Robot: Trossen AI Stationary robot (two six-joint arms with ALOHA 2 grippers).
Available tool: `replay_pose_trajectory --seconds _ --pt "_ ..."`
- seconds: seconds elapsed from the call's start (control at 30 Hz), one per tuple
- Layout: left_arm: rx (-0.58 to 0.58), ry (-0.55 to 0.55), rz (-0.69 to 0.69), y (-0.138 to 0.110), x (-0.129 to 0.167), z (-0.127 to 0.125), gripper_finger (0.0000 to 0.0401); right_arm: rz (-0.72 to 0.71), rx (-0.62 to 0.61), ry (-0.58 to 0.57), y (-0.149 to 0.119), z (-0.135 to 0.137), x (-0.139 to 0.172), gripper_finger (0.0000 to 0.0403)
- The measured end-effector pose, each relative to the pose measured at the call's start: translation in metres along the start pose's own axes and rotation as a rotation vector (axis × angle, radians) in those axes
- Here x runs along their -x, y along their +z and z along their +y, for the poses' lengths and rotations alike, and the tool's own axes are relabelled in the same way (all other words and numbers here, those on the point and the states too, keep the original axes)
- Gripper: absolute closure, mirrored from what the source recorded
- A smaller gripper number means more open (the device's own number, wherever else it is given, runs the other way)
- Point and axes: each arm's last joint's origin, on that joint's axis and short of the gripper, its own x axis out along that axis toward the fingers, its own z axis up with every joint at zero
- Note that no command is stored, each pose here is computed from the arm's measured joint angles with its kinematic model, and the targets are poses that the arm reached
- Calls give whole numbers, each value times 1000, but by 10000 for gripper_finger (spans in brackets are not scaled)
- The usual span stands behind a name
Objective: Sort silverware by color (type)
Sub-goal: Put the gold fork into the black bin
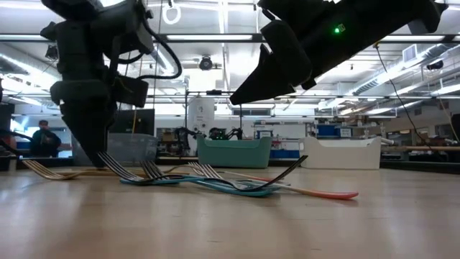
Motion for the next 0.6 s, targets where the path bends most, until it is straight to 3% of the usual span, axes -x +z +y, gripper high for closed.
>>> replay_pose_trajectory --seconds 0.27,0.6 --pt "16 -3 -2 -7 -7 3 299 0 0 1 0 0 0 294" --pt "14 0 1 -11 -9 5 384 1 0 2 0 0 0 294"
